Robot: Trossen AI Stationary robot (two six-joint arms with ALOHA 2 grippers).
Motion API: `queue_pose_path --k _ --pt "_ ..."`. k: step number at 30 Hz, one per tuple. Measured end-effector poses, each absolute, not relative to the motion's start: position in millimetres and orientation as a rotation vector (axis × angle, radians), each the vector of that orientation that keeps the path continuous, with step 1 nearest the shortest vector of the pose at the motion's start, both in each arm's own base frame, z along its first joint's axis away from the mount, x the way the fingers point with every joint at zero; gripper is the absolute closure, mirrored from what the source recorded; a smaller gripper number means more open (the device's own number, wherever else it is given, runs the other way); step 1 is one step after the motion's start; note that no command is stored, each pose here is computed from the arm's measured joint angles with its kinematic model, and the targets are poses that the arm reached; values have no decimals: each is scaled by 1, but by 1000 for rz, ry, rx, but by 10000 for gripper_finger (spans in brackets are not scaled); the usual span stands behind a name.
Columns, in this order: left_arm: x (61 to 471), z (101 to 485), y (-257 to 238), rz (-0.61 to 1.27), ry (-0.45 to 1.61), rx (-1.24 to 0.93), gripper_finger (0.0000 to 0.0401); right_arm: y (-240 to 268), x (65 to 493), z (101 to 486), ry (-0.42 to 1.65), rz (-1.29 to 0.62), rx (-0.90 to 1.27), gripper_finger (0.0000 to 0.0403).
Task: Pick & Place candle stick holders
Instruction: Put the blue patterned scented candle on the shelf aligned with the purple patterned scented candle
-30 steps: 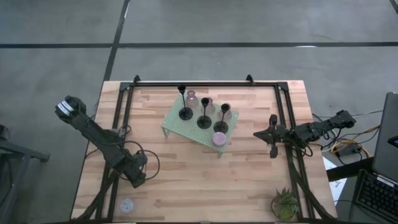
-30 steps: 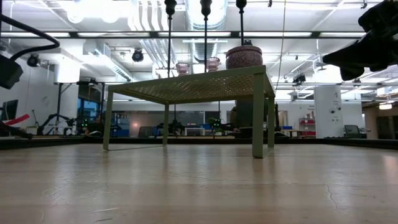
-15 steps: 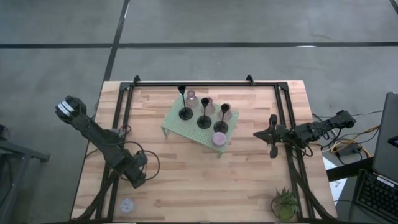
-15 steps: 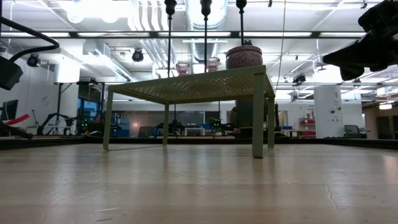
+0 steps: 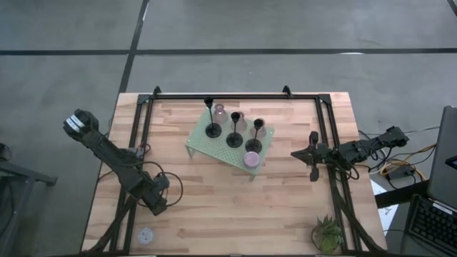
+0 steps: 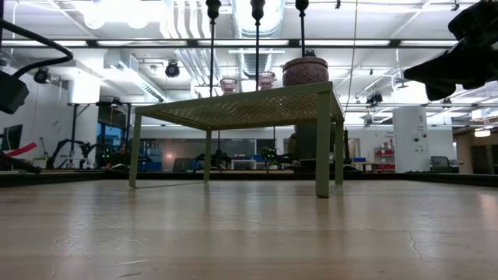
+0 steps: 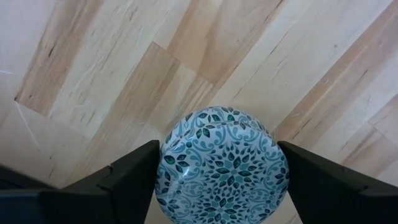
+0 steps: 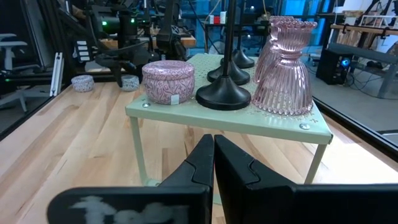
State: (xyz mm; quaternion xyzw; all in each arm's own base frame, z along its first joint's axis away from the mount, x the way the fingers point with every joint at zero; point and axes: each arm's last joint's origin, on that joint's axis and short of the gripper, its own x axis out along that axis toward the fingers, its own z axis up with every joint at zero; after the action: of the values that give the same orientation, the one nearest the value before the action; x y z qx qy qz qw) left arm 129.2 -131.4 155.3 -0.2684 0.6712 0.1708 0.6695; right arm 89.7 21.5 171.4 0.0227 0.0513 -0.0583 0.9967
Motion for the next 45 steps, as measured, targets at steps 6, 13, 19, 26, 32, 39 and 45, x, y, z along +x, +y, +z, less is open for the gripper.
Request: queue_pose_path --k 6,13,19,26,32,39,45 --pt "130 157 -132 380 1510 -602 102 21 90 171 102 -117 45 394" --pt "132 160 -134 361 1501 -593 102 21 90 171 102 -117 46 394" --pt "136 165 -133 350 1457 -595 102 21 90 171 102 -117 46 394" --pt "140 172 -125 332 1401 -593 102 21 90 171 103 -117 45 394" --pt "147 178 -113 311 1356 -588 102 21 90 171 103 -117 45 394" --pt "162 187 -92 277 1264 -609 102 21 90 171 103 -117 46 394" --pt "187 212 -74 217 1140 -594 101 21 90 171 102 -117 46 394"
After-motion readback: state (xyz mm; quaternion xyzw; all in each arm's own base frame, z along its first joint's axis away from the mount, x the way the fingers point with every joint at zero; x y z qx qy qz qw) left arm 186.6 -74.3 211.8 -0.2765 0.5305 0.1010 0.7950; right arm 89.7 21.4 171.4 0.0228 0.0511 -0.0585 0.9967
